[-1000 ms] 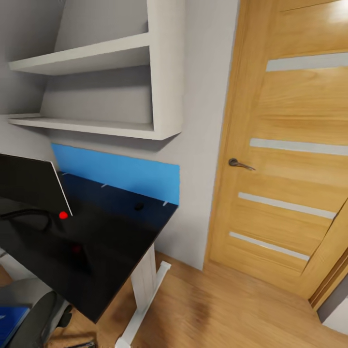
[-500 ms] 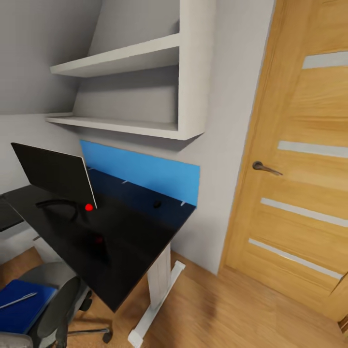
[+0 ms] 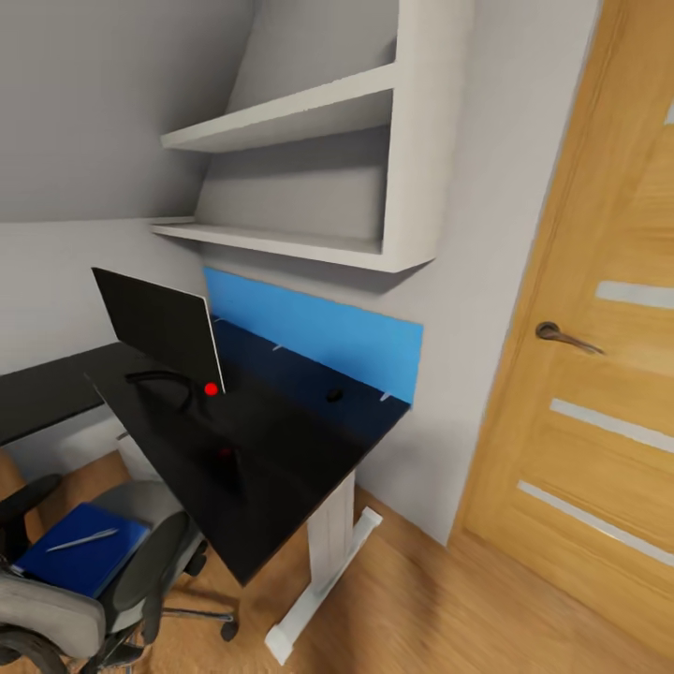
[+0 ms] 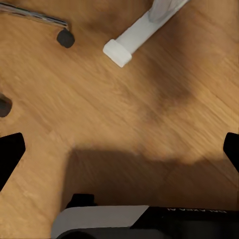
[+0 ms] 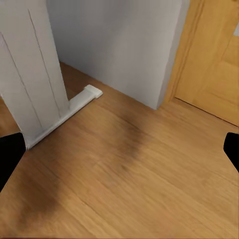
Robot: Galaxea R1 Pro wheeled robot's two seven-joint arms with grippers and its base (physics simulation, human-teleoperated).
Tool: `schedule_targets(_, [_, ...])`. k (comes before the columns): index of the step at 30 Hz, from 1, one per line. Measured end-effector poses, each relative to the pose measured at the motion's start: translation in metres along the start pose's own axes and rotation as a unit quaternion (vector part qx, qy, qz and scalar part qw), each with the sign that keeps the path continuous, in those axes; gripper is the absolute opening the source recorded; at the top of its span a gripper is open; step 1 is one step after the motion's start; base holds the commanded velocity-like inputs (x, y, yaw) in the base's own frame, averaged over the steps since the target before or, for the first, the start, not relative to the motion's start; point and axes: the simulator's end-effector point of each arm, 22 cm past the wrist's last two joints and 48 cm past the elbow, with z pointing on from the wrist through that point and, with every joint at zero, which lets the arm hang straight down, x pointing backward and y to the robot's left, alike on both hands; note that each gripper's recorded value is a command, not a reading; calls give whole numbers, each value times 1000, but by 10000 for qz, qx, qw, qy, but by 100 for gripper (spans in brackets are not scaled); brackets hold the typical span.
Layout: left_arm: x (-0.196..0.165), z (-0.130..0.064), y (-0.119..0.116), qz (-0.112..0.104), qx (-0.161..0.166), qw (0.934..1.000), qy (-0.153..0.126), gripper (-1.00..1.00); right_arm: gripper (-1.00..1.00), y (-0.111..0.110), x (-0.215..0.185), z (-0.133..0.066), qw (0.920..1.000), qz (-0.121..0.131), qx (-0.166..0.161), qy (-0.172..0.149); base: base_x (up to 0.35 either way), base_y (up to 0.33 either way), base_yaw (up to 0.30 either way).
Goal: In the bedroom, organize the workspace by keeping the computer under the desk, ensuring the monitor is on the desk, placing the keyboard on the desk next to the monitor, placing the mouse on the desk next to the keyboard, moving the folder from the swivel chair onto the desk next to the mouse, stacking the notebook on top of the folder with the pen on top of the notebook, and positioning the swivel chair next to the desk.
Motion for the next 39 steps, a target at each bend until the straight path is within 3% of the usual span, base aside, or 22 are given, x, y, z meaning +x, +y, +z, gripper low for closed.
schedule_targets(2, [-14, -1, 4, 6, -27, 9995, -312, 100, 100, 0, 4, -3, 10000, -6, -4, 39, 0, -8, 290])
schedule_targets(4, [-35, -7, 9, 19, -61, 9955, -940, 100, 100, 0, 8, -6, 10000, -14, -13, 97, 0, -3, 290])
schedule_targets(7, [-36, -18, 15, 29, -115, 9920, -1256, 100, 100, -1, 9, -7, 9999, -18, -13, 113, 0, -2, 290])
schedule_targets(8, [-32, -24, 25, -18, -284, 9905, -1342, 100, 100, -1, 9, -7, 9999, -21, -14, 119, 0, 0, 290])
schedule_targets(10, [-29, -29, 43, -106, -626, 9883, -1383, 100, 100, -1, 9, -7, 9999, -23, -14, 122, 0, 0, 290])
schedule_targets(12, [-21, -45, 101, -342, -1779, 9736, -1387, 100, 100, -1, 10, -7, 9999, -26, -16, 126, 0, 0, 289])
schedule_targets(19, [-17, -48, 107, -343, -1930, 9713, -1345, 100, 100, 0, 10, -7, 9999, -30, -33, 129, -22, 0, 290])
schedule_targets(32, [-16, -48, 105, -343, -1916, 9718, -1327, 100, 100, 0, 10, -7, 9999, -26, -28, 126, -290, -28, 289])
schedule_targets(39, [-16, -48, 105, -343, -1916, 9718, -1329, 100, 100, 0, 10, -7, 9999, -27, -31, 125, -72, -26, 289])
